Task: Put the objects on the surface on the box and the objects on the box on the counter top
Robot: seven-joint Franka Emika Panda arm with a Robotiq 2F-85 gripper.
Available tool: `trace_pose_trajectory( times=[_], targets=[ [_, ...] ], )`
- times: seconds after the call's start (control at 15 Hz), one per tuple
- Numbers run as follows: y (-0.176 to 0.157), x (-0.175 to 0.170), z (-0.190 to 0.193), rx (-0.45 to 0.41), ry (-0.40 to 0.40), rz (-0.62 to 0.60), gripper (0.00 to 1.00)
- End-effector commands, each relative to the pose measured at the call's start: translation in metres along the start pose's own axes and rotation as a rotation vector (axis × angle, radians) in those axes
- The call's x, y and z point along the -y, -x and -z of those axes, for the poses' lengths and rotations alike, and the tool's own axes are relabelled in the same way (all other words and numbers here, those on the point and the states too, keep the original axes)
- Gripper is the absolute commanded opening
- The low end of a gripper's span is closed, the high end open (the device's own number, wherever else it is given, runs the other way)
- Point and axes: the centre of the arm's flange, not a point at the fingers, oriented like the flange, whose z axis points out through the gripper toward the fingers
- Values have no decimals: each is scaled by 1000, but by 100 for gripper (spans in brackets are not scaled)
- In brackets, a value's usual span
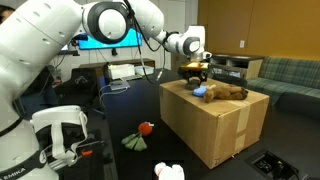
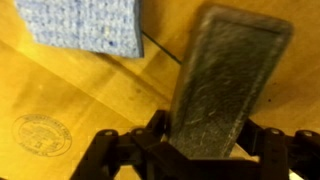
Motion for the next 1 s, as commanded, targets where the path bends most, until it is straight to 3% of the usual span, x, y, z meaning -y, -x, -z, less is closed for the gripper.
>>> trace_pose_trajectory(
  times=[0.0,0.33,0.93],
  targets=[
    [16,-6,11,58,-16,18,36],
    [28,9,48,175,-103,43,34],
    [55,59,103,281,-122,-20,34]
  ],
)
